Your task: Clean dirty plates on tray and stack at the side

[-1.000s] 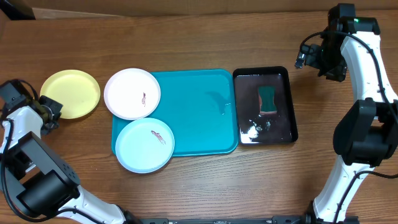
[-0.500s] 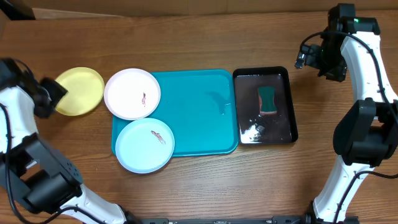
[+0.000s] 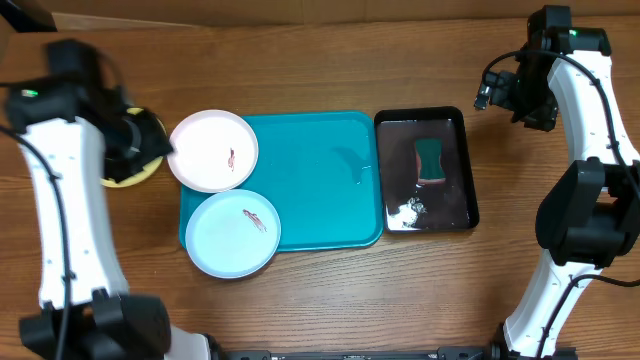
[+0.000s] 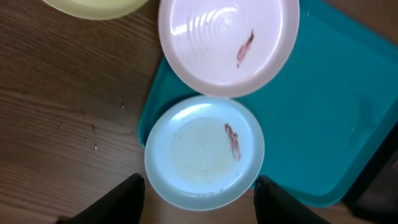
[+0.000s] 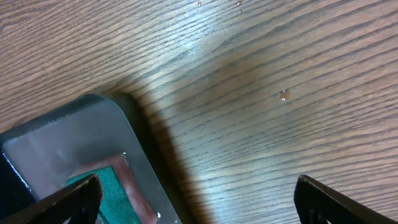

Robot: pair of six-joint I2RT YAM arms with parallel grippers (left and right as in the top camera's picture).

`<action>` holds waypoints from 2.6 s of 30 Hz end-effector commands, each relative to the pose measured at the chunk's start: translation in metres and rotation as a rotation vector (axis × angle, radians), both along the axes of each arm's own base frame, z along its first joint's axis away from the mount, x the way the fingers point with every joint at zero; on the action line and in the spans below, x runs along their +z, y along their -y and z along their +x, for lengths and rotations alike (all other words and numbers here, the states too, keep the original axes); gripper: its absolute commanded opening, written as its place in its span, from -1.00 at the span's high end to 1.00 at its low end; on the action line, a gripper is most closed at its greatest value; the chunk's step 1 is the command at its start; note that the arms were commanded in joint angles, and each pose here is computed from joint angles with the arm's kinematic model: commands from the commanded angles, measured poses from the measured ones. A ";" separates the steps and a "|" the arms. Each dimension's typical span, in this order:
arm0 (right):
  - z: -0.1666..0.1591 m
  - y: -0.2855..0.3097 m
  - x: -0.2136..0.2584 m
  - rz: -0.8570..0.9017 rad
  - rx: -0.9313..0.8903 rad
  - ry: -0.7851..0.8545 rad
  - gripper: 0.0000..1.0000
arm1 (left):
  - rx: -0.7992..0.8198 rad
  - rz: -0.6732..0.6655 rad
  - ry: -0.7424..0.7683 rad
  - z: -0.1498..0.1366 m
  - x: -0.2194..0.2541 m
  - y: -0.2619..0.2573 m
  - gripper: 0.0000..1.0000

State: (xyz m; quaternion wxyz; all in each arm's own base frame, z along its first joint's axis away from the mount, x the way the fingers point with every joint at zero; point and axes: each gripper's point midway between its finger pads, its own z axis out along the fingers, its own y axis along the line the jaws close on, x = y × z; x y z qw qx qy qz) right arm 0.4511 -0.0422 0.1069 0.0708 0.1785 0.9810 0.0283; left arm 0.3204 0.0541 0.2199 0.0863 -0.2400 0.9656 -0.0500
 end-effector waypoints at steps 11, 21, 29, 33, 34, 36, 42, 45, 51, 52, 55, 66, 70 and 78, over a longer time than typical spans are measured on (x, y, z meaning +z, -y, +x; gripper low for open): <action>0.004 0.001 0.017 -0.004 -0.002 0.046 -1.00 | -0.003 0.148 -0.169 -0.090 -0.086 0.024 -0.08; 0.004 0.001 0.017 -0.004 -0.002 0.046 -1.00 | 0.158 0.130 -0.193 -0.106 -0.156 0.008 0.00; 0.004 0.001 0.017 -0.004 -0.002 0.046 -1.00 | 0.219 0.124 -0.201 -0.118 -0.183 -0.003 0.28; 0.004 0.001 0.017 -0.004 -0.002 0.046 -1.00 | 0.219 0.124 -0.201 -0.121 -0.189 -0.003 0.44; 0.004 0.001 0.017 -0.004 -0.002 0.046 -1.00 | 0.219 0.124 -0.202 -0.121 -0.190 -0.003 0.44; 0.004 0.001 0.017 -0.004 -0.002 0.046 -1.00 | 0.219 0.123 -0.203 -0.122 -0.190 -0.002 0.45; 0.004 0.001 0.017 -0.004 -0.002 0.046 -1.00 | 0.218 0.118 -0.190 -0.118 -0.190 -0.002 0.65; 0.004 0.001 0.017 -0.004 -0.002 0.046 -1.00 | 0.217 0.113 -0.191 -0.118 -0.190 -0.001 0.67; 0.004 0.001 0.017 -0.004 -0.002 0.046 -1.00 | 0.217 0.113 -0.196 -0.121 -0.192 0.000 0.65; 0.004 0.001 0.017 -0.004 -0.002 0.046 -1.00 | 0.216 0.113 -0.197 -0.121 -0.193 0.000 0.65; 0.004 0.001 0.017 -0.004 -0.002 0.046 -1.00 | 0.217 0.112 -0.205 -0.127 -0.202 0.001 0.69; 0.004 0.001 0.017 -0.004 -0.002 0.046 -1.00 | 0.018 -0.209 -0.115 -0.105 -0.188 0.057 0.92; 0.004 0.001 0.017 -0.004 -0.002 0.046 -1.00 | -0.011 -0.317 -0.059 -0.091 -0.176 0.074 0.91; 0.004 0.001 0.017 -0.004 -0.002 0.046 -1.00 | -0.089 -0.370 0.027 -0.069 -0.167 0.106 0.92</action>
